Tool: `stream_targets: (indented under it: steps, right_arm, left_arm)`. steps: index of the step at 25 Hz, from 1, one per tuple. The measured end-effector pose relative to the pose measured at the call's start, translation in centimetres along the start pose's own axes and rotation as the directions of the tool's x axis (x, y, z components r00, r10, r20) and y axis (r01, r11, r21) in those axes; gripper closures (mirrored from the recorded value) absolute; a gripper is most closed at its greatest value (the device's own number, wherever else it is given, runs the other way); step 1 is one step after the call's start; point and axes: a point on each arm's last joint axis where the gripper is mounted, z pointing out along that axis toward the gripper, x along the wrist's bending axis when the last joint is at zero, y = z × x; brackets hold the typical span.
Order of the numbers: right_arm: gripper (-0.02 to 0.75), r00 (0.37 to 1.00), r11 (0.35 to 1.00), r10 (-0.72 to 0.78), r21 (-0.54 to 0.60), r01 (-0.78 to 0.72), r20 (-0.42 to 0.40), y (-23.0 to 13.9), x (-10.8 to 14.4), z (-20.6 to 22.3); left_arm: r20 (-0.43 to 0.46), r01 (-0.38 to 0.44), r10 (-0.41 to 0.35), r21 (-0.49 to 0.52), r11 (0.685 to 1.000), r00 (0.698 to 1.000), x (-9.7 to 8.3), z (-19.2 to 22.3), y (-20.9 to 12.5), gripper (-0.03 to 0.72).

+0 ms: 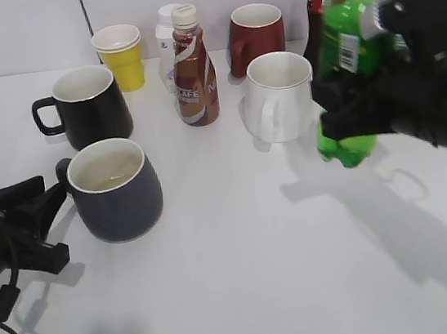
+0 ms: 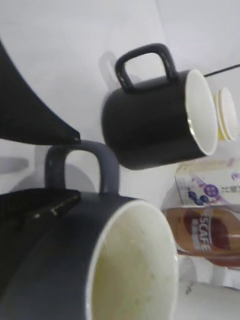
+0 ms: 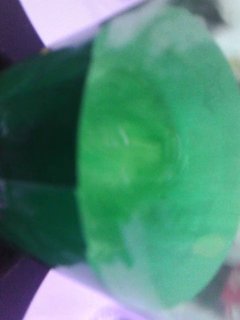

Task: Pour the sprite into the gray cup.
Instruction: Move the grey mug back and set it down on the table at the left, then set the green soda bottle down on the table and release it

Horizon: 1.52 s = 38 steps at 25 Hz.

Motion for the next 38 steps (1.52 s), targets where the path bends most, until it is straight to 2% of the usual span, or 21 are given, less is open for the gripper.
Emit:
stream_targets:
  steps: [3, 10, 18, 21, 25, 30, 33, 35, 38]
  right_arm:
    - [0.342, 0.999, 0.999, 0.038, -0.011, -0.037, 0.004, -1.4, -0.2, -0.3]
    - [0.340, 0.997, 0.999, -0.039, -0.014, 0.038, -0.064, -3.7, 0.3, -0.5]
    - [0.169, 0.997, 0.998, -0.051, -0.051, 0.048, -0.062, -4.8, 0.2, -0.7]
    - [0.130, 0.997, 0.992, -0.050, -0.122, 0.043, -0.058, -4.2, 0.2, -0.7]
    - [0.117, 0.997, 0.973, -0.049, -0.229, 0.036, -0.053, -3.0, 0.2, -1.1]
    - [0.109, 0.997, 0.959, -0.049, -0.283, 0.031, -0.058, -0.7, 0.1, -2.6]
    - [0.109, 0.996, 0.944, -0.065, -0.328, 0.043, -0.057, 1.6, 0.0, -4.2]
    - [0.109, 0.994, 0.929, -0.093, -0.365, 0.068, -0.052, 3.7, 0.0, -5.6]
    - [0.109, 0.990, 0.920, -0.132, -0.379, 0.102, -0.053, 7.1, -0.1, -7.8]
  left_arm:
    - [-0.001, -0.001, 0.001, -0.031, 1.000, 1.000, 0.0, -0.3, 0.7, 0.449]
    - [-0.001, -0.003, 0.003, -0.063, 0.998, 1.000, 0.1, -0.7, 1.6, 0.449]
    - [0.000, -0.005, 0.005, -0.080, 0.997, 1.000, 0.1, -0.9, 2.0, 0.449]
    - [-0.002, -0.005, 0.005, -0.099, 0.995, 1.000, 0.2, -1.0, 2.4, 0.449]
    - [-0.003, -0.007, 0.007, -0.123, 0.992, 1.000, 0.2, -1.3, 3.0, 0.449]
    - [-0.009, -0.008, 0.007, -0.140, 0.990, 1.000, 0.4, -2.5, 4.5, 0.449]
    - [-0.011, -0.009, 0.008, -0.135, 0.991, 1.000, 0.5, -3.4, 5.9, 0.449]
    - [-0.010, -0.010, 0.009, -0.095, 0.995, 1.000, 0.7, -3.9, 7.1, 0.449]
    - [-0.011, -0.012, 0.011, -0.061, 0.998, 1.000, 1.0, -5.3, 10.2, 0.449]
